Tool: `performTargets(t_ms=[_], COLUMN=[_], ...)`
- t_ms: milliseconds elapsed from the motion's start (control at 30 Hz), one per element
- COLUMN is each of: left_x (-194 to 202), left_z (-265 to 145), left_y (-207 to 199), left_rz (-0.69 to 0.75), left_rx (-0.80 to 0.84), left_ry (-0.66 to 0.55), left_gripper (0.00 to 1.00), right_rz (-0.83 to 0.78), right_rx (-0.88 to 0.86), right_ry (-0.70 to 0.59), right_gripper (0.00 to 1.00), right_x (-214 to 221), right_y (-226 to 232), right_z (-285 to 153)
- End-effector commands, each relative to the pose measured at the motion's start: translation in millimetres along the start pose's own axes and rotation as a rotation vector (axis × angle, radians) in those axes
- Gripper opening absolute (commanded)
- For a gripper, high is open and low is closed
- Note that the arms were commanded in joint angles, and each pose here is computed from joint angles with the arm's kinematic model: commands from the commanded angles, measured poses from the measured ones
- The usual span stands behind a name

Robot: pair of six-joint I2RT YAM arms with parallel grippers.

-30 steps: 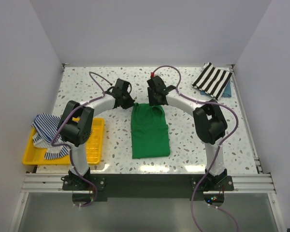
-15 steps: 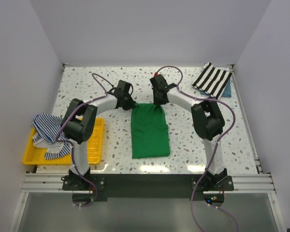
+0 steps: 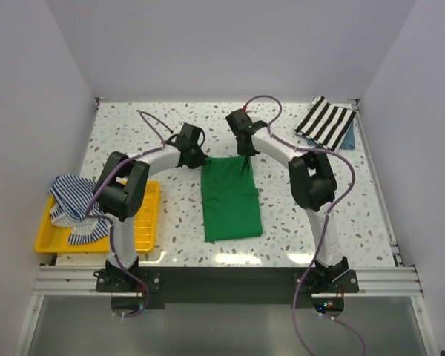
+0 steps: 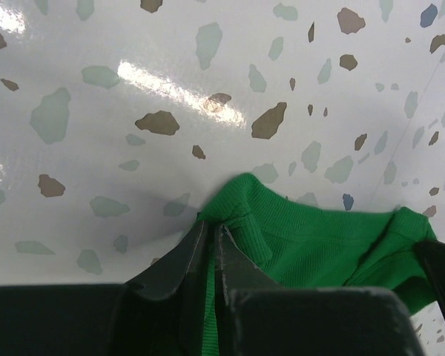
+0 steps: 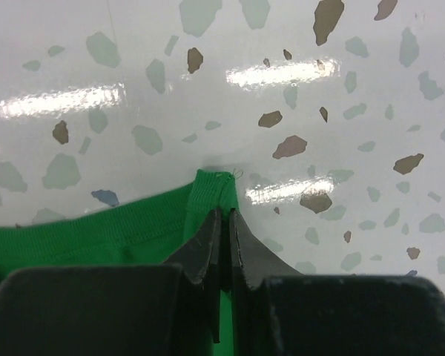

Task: Fold and stack the tank tops
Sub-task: Fold the tank top

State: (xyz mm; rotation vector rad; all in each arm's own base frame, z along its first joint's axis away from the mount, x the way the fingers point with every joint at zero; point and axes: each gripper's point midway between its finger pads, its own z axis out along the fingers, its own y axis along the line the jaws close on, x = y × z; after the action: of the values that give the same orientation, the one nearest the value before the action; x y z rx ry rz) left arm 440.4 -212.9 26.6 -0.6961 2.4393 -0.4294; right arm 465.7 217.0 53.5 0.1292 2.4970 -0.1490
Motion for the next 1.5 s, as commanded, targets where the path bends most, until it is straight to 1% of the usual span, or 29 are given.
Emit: performTargets(t_ms=[0, 233, 300, 333, 400, 433, 467, 500, 533, 667, 900, 967, 1167, 1467], left_x=[-17.6, -20.5, -23.1, -23.4, -25.2, -27.1, -27.5, -29.2, -30.9, -34.7, -37.3, -36.8, -34.4, -32.5], left_z=[-2.5, 1.3, 1.2, 1.8, 1.9, 1.9, 2.2, 2.0, 2.0, 2.0, -0.4, -0.5, 1.4, 2.9], left_y=[-13.4, -12.2, -12.0, -10.8, -9.5, -9.0, -7.8, -8.2, -7.4, -8.5, -9.9, -10.2, -7.6, -7.2], left_rz=[-0.013, -0.015, -0.014, -0.017, -0.019, -0.021, -0.020, -0.021, -0.023, -0.025, -0.022, -0.021, -0.018, -0.008], left_rx=[0.019, 0.003, 0.000, -0.006, -0.012, -0.015, -0.018, -0.018, -0.022, -0.020, -0.017, -0.015, -0.021, -0.022], left_ry=[-0.062, -0.075, -0.083, -0.087, -0.093, -0.099, -0.100, -0.104, -0.109, -0.114, -0.118, -0.116, -0.109, -0.104], left_gripper=[0.13, 0.13, 0.13, 0.13, 0.13, 0.13, 0.13, 0.13, 0.13, 0.13, 0.13, 0.13, 0.13, 0.13], right_rz=[0.042, 0.094, 0.109, 0.122, 0.138, 0.150, 0.167, 0.169, 0.176, 0.217, 0.268, 0.288, 0.322, 0.330], right_rx=[0.099, 0.116, 0.117, 0.114, 0.100, 0.088, 0.071, 0.065, 0.043, -0.020, -0.031, -0.050, -0.097, -0.156], right_ry=[-0.009, -0.031, -0.032, -0.033, -0.045, -0.050, -0.071, -0.067, -0.072, -0.104, -0.128, -0.155, -0.181, -0.147], right_gripper=[0.00, 0.00, 0.08, 0.16, 0.27, 0.35, 0.39, 0.43, 0.49, 0.50, 0.47, 0.47, 0.45, 0.43], right_x=[-2.0, 0.8, 2.5, 2.9, 2.3, 0.7, -6.2, -2.9, -4.4, -15.6, -14.7, -21.6, -26.3, -22.3], right_y=[-10.9, -1.8, -0.1, 1.3, 2.5, 3.9, 5.5, 4.4, 7.4, 12.2, 1.8, 1.9, 5.9, 25.6], right_z=[10.4, 22.9, 25.4, 25.2, 24.5, 22.5, 17.0, 15.7, 12.3, -1.3, -18.7, -27.2, -32.4, -21.4])
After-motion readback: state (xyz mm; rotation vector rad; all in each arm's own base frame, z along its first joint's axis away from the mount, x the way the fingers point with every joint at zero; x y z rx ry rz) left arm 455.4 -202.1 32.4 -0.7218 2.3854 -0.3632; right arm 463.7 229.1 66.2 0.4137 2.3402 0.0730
